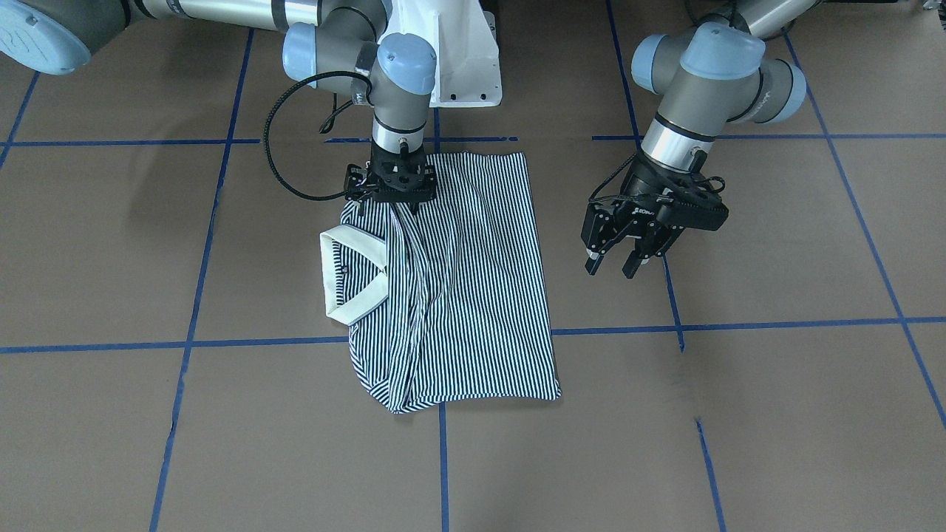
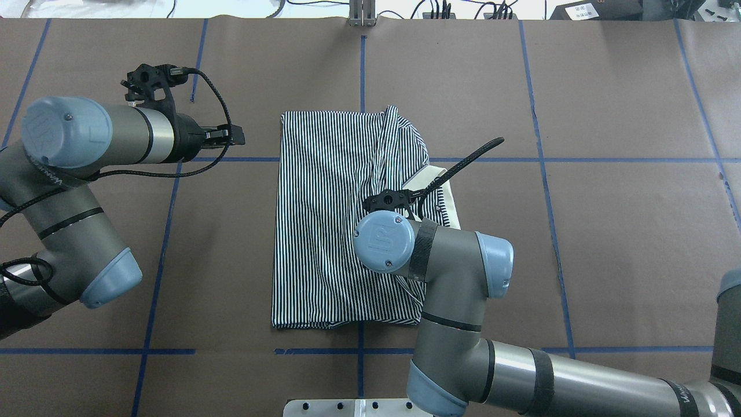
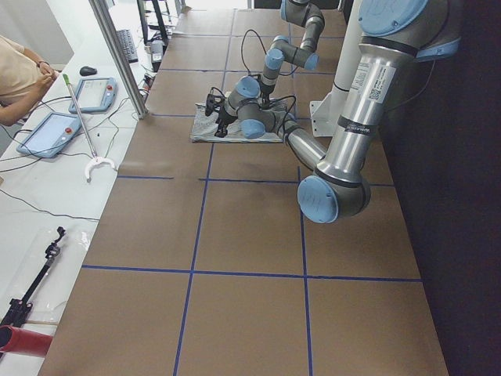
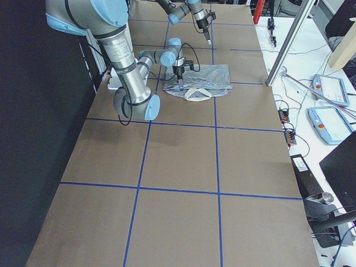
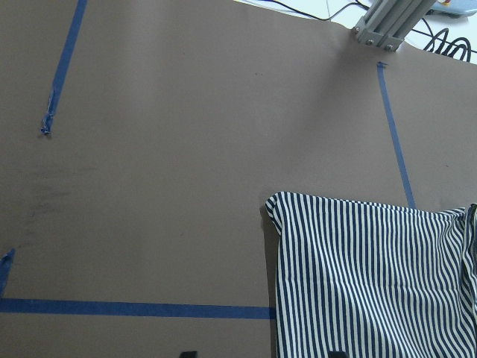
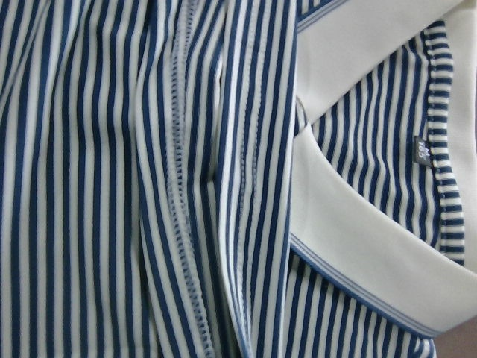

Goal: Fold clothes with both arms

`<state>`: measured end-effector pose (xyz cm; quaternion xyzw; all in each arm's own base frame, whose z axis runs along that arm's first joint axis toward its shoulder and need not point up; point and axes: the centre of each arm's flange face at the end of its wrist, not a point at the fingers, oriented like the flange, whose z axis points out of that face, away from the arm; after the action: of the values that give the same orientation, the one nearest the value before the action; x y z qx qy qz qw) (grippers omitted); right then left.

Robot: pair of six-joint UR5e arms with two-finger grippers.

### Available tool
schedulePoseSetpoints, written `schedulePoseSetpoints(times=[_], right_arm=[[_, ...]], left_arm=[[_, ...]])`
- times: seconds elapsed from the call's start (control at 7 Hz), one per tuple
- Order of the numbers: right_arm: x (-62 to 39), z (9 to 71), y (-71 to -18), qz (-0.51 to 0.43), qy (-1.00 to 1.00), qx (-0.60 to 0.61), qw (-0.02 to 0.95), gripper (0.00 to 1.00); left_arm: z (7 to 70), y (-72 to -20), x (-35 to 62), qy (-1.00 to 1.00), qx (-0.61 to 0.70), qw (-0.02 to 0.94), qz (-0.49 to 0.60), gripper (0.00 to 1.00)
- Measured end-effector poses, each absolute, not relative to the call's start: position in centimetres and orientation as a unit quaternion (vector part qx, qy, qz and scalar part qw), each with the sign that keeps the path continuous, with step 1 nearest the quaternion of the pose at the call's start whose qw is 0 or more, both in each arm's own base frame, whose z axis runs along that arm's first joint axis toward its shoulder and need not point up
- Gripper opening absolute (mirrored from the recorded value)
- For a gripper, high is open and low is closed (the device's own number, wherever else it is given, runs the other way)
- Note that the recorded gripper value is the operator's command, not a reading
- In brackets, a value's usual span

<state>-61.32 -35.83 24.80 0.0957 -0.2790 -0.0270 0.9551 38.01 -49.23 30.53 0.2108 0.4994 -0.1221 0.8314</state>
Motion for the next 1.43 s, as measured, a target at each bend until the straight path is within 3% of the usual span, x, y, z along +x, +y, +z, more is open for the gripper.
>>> schedulePoseSetpoints(times=[0.57, 1.14, 1.43], right_arm=[[-59.6, 25.7, -37.7, -0.029, -0.279, 0.082, 0.956, 1.00], [-52.3, 30.8, -36.7, -0.060, -0.270, 0.091, 0.957, 1.00], [-51.1, 29.8, -37.6, -0.055, -0.277, 0.100, 0.954, 1.00]], left_arm=[[30.6, -49.2, 38.0, 0.499, 0.211, 0.832, -0.122, 0.67], [30.8, -49.2, 38.0, 0.498, 0.210, 0.832, -0.123, 0.67], [30.6, -49.1, 37.8, 0.500, 0.211, 0.831, -0.122, 0.67]])
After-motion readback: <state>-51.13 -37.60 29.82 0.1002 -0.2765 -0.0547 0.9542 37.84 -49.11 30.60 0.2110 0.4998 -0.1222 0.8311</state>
